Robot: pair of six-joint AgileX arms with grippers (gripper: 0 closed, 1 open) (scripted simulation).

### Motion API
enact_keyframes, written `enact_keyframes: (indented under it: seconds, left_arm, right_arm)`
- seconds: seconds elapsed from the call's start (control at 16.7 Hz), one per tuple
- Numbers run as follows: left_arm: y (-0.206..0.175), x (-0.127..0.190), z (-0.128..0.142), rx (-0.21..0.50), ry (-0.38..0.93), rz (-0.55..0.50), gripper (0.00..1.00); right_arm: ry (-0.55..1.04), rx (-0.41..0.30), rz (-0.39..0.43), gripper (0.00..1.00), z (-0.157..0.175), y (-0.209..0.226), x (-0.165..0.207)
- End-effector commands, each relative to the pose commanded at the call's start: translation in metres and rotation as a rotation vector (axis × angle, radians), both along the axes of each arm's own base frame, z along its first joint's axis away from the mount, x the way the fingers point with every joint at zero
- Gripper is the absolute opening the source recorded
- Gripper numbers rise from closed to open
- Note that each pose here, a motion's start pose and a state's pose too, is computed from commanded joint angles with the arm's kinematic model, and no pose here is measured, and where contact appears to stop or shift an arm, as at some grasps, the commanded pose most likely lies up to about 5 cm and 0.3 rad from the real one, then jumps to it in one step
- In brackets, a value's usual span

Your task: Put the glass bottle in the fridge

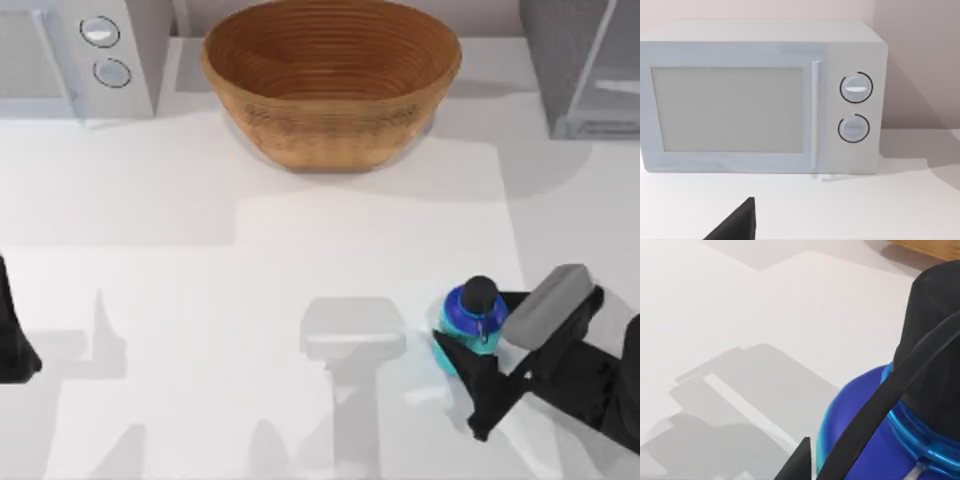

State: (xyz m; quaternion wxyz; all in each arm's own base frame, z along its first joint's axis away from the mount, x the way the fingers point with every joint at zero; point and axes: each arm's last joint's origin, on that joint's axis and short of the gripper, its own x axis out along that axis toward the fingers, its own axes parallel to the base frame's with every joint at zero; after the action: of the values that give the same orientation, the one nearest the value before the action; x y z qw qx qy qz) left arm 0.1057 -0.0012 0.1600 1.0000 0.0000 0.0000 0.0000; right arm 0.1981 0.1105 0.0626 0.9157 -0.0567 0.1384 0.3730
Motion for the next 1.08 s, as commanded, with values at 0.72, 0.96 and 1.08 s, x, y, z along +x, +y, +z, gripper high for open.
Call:
enact_keyframes:
  seconds: [0.72,0.96,1.08]
  left_arm:
    - [0.000,0.000,0.000,0.000,0.000,0.000,1.00]
    - [0.000,0.000,0.000,0.000,0.000,0.000,1.00]
    - [0.000,0.000,0.000,0.000,0.000,0.000,1.00]
  right_arm:
    - [0.017,-0.002,-0.001,0.01,0.044,-0.089,0.002]
    - [0.000,0.000,0.000,0.01,0.050,-0.100,-0.001]
    - [0.000,0.000,0.000,0.01,0.050,-0.100,-0.001]
